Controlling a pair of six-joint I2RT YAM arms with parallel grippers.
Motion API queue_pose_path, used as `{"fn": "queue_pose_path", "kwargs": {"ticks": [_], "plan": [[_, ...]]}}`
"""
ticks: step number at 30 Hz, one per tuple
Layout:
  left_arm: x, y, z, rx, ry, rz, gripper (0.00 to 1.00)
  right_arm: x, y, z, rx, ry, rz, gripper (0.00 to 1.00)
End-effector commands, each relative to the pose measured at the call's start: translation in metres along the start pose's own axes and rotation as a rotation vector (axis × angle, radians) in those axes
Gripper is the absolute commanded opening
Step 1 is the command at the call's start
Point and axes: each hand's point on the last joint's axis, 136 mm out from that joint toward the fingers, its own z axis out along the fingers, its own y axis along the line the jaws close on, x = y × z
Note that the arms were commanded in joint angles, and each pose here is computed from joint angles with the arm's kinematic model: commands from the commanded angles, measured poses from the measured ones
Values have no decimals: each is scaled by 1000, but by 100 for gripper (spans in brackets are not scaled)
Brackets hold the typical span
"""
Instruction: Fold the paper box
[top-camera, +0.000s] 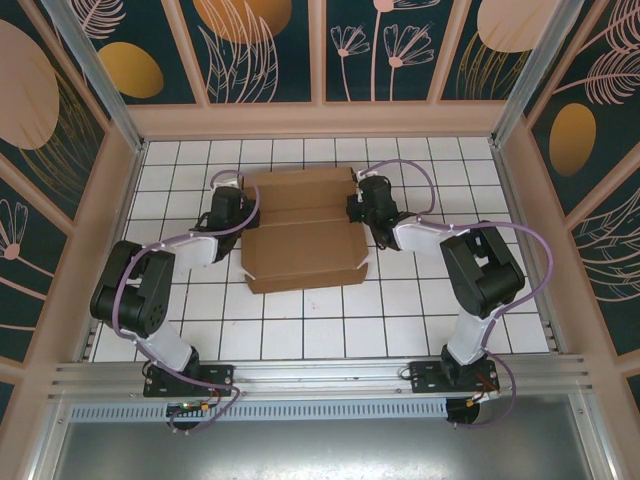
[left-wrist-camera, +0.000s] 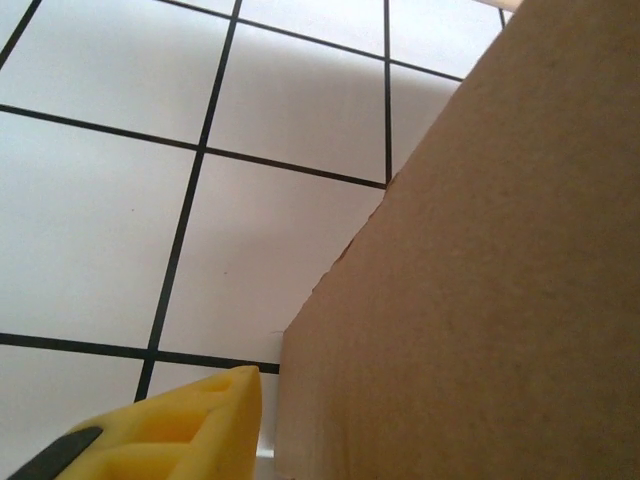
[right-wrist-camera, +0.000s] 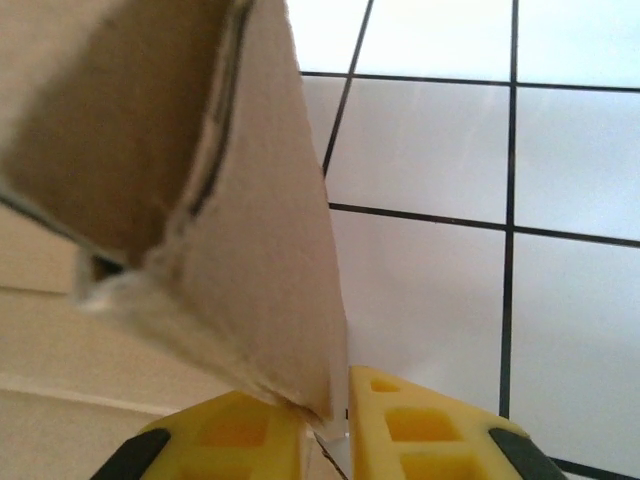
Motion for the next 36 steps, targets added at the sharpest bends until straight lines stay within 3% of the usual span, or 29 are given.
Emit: {"fn": "queue_pose_path", "kwargs": {"ticks": [1,6,9,19,29,36], "plan": [[-19,-7,-10,30,-56,-16,44,-6,-14,-10,52,-2,10,29],[-21,-5,-19,32,-86,-34,53,-11,-17,-13,43,-27,15,55],[-22,-6,-28,58,-106,-49,56,-14,-15,-18,12,-51,14,63],[-31,-26,-72,231,-188,-96,55,-32,-11,-62,-106,-207,43,75],[-101,-47,-147,355,-434,-122,51,-86,-9,-112,-288,-363,151,75],[-121,-33,-113,330,-354,-182,59,-106,-18,-80,-241,-258,207,76]]}}
